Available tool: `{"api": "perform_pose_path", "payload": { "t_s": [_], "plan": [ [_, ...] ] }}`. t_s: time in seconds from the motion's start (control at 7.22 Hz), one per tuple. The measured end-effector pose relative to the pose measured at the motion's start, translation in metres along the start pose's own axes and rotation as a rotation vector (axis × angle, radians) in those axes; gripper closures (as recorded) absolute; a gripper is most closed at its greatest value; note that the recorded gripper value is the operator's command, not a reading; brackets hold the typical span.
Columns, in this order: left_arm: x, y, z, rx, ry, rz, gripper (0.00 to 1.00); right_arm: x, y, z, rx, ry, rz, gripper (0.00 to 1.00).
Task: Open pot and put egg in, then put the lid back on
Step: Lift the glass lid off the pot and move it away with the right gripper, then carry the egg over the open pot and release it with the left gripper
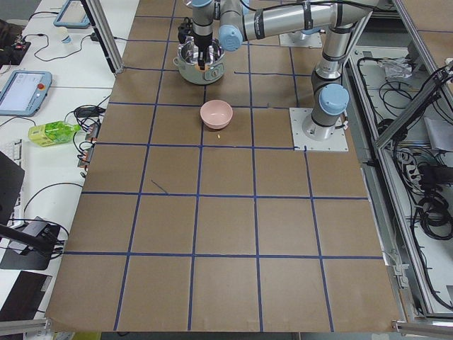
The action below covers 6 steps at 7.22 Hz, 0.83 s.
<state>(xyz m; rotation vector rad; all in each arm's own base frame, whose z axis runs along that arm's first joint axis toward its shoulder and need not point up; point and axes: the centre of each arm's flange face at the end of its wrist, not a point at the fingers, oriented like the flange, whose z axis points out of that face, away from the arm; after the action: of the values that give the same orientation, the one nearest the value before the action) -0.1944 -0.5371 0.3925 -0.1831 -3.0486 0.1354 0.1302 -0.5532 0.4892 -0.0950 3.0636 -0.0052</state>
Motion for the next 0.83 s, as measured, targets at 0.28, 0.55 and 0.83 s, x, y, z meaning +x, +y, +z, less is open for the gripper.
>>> {"api": "perform_pose_path", "payload": {
  "t_s": [0.28,0.55,0.83],
  "plan": [
    [0.059,-0.008,0.013,0.029,-0.027,0.076,0.8,0.003,0.001,0.001,-0.005,-0.001,-0.004,0.74],
    [0.099,-0.017,0.047,0.063,-0.08,0.134,0.79,0.003,0.003,0.0,-0.005,0.0,-0.004,0.74],
    [0.106,-0.02,0.076,0.059,-0.1,0.146,0.7,-0.001,0.007,-0.002,-0.002,0.001,-0.01,0.74]
  ]
}}
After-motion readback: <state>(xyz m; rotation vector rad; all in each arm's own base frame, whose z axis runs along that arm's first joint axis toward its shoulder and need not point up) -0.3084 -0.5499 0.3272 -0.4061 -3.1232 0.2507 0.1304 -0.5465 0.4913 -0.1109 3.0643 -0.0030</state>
